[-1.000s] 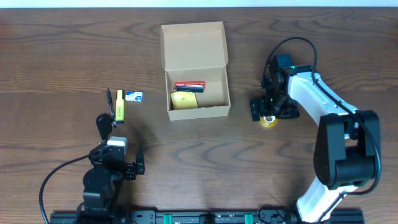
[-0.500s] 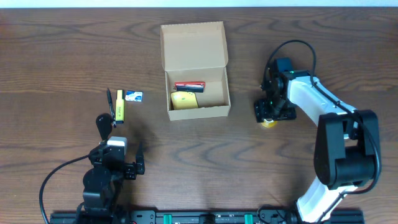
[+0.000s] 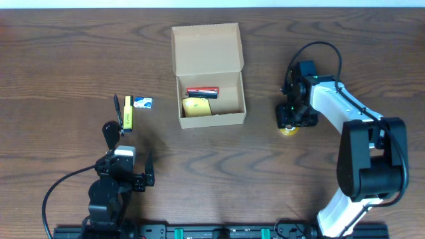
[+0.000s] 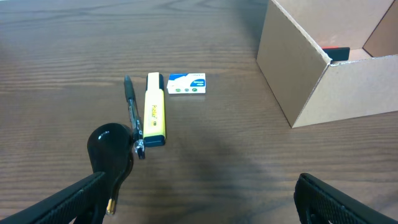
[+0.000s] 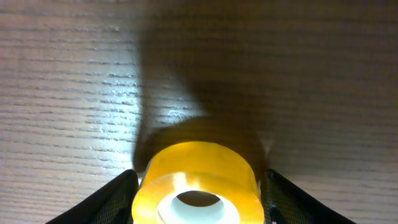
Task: Pack container
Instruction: 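Lower the right gripper onto the yellow tape roll and grasp it, then carry the tape roll into the box and lower it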
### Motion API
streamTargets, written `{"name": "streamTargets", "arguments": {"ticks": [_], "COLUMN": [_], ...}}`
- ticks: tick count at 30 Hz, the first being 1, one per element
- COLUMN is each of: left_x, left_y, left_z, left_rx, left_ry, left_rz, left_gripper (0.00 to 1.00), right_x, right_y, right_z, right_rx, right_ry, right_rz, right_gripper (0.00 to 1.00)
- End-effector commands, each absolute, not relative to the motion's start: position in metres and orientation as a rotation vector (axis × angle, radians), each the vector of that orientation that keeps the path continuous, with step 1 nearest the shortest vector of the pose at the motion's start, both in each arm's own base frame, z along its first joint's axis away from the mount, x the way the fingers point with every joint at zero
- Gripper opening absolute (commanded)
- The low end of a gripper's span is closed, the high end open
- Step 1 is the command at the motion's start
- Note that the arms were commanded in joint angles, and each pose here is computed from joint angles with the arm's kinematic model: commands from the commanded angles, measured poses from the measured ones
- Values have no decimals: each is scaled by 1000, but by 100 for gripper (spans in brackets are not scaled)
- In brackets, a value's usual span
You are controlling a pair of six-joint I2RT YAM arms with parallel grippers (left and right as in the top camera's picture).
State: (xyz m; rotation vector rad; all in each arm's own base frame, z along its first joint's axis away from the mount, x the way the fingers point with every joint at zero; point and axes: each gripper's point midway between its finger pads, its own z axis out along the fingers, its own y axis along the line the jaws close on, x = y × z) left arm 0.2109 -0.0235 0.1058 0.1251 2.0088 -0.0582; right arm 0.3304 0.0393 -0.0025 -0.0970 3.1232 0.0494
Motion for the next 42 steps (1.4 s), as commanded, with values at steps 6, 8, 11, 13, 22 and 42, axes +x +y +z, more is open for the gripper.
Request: {"name": "streamTargets", "arguments": {"ticks": [6,8,11,13,22,42], "left_x": [211,211,211,211,211,211], "left_y": [-20,-20,-20,-20,-20,-20], "left_z": [100,100,100,100,100,100], "left_rx": [114,114,114,114,114,114], "left_ry": [2018,2018,2018,2018,2018,2018], "left_rz": [-35,-35,-35,-35,-35,-35], "left_gripper": [95,95,95,95,95,95], "right_x": [323,321,320,321,345,419], "right_y": [40,40,40,40,53,211], "right_z": [-12,-14,-16,-16,3,176], "right_rx": [-153,-155,-155,-155,-186,-532], "right_ry": [3137,3136,3138,3135,3069,2650], "right_rz": [81,84,84,84,113,256], "right_gripper": [64,63,60,55,29,2]}}
